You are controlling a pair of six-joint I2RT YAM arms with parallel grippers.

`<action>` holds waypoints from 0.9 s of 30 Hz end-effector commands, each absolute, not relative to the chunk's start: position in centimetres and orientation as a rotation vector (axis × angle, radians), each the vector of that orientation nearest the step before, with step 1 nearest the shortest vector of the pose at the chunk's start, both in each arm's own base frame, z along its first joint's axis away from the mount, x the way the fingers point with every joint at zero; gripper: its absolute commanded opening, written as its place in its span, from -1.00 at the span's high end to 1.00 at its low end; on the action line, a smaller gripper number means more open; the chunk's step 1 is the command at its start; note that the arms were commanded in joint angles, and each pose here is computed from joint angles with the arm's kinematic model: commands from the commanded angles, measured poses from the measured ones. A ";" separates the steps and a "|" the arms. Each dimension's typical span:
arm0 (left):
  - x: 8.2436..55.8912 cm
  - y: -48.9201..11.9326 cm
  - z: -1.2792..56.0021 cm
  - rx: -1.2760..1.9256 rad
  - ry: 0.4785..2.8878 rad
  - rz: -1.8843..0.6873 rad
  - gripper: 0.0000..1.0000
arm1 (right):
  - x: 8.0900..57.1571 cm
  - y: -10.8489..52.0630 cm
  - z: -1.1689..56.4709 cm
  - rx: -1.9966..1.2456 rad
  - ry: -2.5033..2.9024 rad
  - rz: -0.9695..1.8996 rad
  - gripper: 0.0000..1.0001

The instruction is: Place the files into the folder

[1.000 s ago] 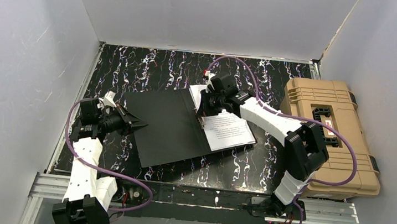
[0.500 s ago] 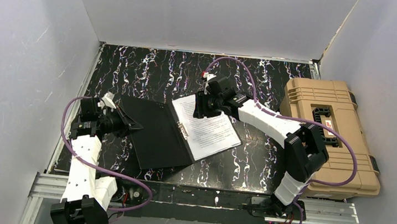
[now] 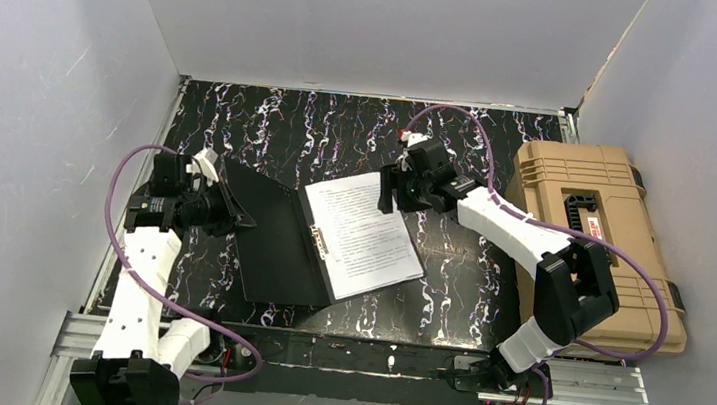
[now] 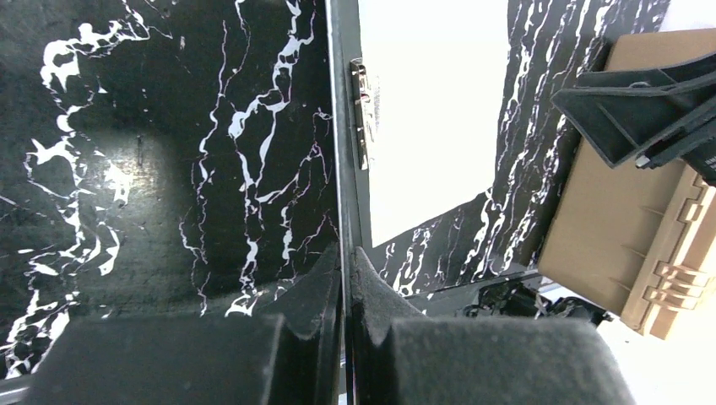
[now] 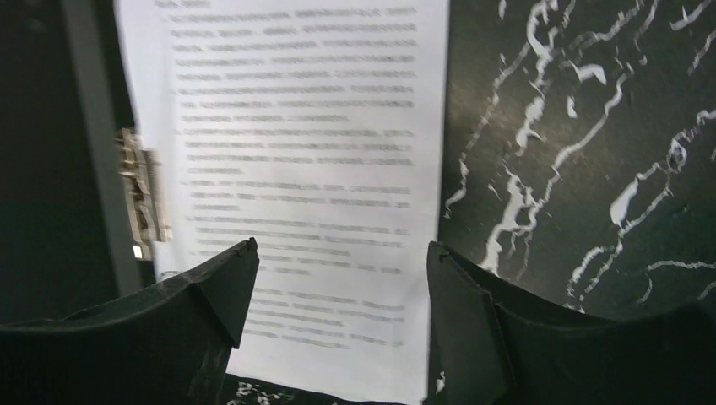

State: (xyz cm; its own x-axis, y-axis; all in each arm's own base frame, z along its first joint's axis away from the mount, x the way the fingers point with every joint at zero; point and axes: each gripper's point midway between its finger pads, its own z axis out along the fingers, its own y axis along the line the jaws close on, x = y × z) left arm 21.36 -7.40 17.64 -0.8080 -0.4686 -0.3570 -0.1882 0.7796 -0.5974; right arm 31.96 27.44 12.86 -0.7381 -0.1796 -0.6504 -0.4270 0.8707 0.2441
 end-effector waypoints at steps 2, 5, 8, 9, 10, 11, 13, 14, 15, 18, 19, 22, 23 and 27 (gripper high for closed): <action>21.3 -7.0 19.5 -0.385 2.502 -0.651 1.00 | 32.1 24.9 11.9 -0.395 2.405 0.472 -0.68; 21.5 -7.1 19.9 -0.348 2.523 -0.629 1.00 | 31.4 24.4 10.6 -0.377 2.440 0.555 -0.69; 21.8 -7.2 20.4 -0.313 2.535 -0.601 1.00 | 30.6 24.4 9.4 -0.362 2.476 0.611 -0.69; 21.9 -7.1 20.6 -0.300 2.540 -0.584 1.00 | 30.3 24.4 9.0 -0.362 2.488 0.626 -0.69; 22.0 -7.0 20.8 -0.297 2.540 -0.574 1.00 | 30.0 24.5 8.6 -0.354 2.499 0.639 -0.69; 22.2 -6.9 20.9 -0.298 2.544 -0.563 1.00 | 29.9 24.6 8.4 -0.345 2.500 0.656 -0.69; 22.3 -7.5 21.1 -0.256 2.557 -0.567 1.00 | 29.5 24.8 7.7 -0.328 2.513 0.683 -0.69; 22.4 -7.6 21.2 -0.250 2.563 -0.566 1.00 | 29.3 25.0 7.4 -0.323 2.520 0.700 -0.68; 22.5 -7.7 21.3 -0.241 2.566 -0.563 1.00 | 29.0 25.2 7.0 -0.322 2.528 0.724 -0.68; 22.8 -7.8 21.5 -0.226 2.575 -0.550 1.00 | 28.3 25.5 5.9 -0.305 2.559 0.763 -0.67; 22.9 -7.8 21.6 -0.225 2.576 -0.546 1.00 | 28.1 25.6 5.6 -0.298 2.563 0.779 -0.66; 23.1 -7.7 21.8 -0.218 2.577 -0.531 1.00 | 27.7 25.8 5.1 -0.269 2.571 0.811 -0.66; 23.2 -7.8 21.9 -0.216 2.579 -0.529 1.00 | 27.6 25.8 4.8 -0.261 2.576 0.819 -0.65; 23.6 -8.1 21.8 -0.203 2.592 -0.529 1.00 | 26.8 26.2 3.8 -0.241 2.597 0.864 -0.63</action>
